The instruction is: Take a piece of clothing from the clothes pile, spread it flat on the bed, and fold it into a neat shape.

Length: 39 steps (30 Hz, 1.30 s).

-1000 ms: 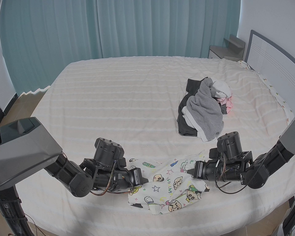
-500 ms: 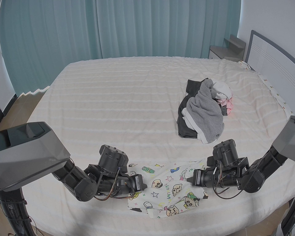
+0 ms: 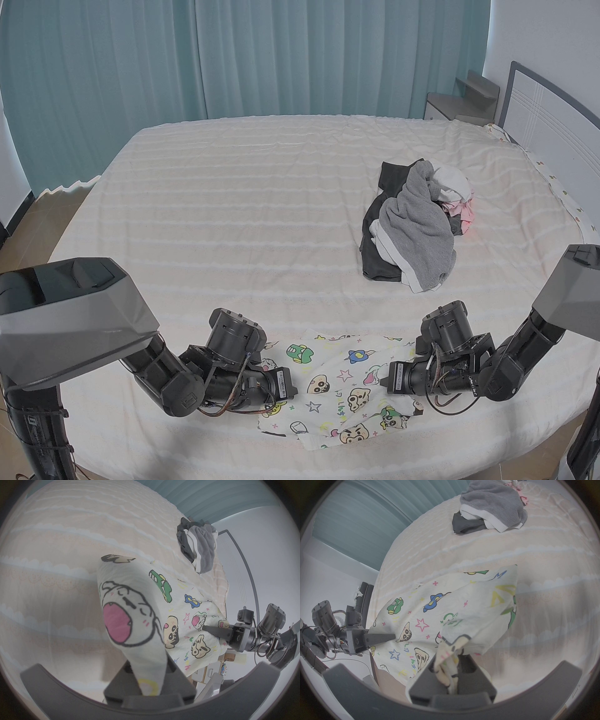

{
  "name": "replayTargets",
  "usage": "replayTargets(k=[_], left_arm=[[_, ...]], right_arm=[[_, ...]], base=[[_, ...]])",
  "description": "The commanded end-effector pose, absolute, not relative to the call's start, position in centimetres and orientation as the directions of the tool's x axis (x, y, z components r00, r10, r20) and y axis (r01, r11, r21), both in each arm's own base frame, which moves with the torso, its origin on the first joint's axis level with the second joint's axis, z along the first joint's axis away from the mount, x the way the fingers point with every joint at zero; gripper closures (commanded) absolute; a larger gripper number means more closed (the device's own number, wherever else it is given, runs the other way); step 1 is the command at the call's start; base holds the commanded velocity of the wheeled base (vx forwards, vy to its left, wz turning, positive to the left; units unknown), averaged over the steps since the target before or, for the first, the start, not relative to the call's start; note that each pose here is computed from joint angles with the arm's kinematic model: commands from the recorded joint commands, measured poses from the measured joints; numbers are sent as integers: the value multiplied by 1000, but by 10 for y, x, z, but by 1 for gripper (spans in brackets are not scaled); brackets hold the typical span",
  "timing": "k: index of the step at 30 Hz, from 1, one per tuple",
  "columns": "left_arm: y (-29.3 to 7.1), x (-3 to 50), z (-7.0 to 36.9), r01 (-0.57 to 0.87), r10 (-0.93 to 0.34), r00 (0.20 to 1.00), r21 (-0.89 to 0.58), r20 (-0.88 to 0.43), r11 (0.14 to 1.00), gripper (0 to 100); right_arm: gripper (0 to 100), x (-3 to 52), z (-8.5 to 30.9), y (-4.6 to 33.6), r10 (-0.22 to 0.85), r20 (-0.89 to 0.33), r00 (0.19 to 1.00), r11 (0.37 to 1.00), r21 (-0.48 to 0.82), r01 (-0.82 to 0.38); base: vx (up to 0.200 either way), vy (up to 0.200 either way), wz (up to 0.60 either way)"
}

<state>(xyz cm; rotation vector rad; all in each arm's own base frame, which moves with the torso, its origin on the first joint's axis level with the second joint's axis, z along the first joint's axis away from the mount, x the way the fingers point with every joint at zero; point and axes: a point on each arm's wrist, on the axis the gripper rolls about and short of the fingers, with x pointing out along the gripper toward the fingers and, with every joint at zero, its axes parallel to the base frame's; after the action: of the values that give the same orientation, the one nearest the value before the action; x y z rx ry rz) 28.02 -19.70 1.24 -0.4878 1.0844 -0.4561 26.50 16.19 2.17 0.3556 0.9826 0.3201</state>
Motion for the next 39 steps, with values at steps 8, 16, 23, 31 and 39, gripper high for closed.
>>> replayTargets(k=[8, 16, 23, 31, 39], left_arm=[[-196, 280, -5, 86, -539, 402, -555, -741, 827, 100], [-189, 279, -5, 63, -524, 403, -548, -751, 834, 0], [-175, 264, 1, 55, -508, 397, -532, -765, 845, 0], [-165, 247, -12, 54, -448, 358, -461, -819, 886, 0], [-157, 233, -18, 76, -424, 318, -423, -848, 903, 0]], right_arm=[[0, 264, 6, 161, 398, -779, 484, 907, 412, -83], [0, 259, 7, 158, 381, -788, 484, 915, 398, -71], [0, 251, 7, 152, 357, -776, 519, 923, 379, -68], [0, 231, -4, 140, 326, -822, 467, 941, 328, -79], [0, 221, -10, 133, 294, -851, 435, 954, 286, -84]], base=[[0, 0, 0], [0, 0, 0], [0, 0, 0], [0, 0, 0], [0, 0, 0]])
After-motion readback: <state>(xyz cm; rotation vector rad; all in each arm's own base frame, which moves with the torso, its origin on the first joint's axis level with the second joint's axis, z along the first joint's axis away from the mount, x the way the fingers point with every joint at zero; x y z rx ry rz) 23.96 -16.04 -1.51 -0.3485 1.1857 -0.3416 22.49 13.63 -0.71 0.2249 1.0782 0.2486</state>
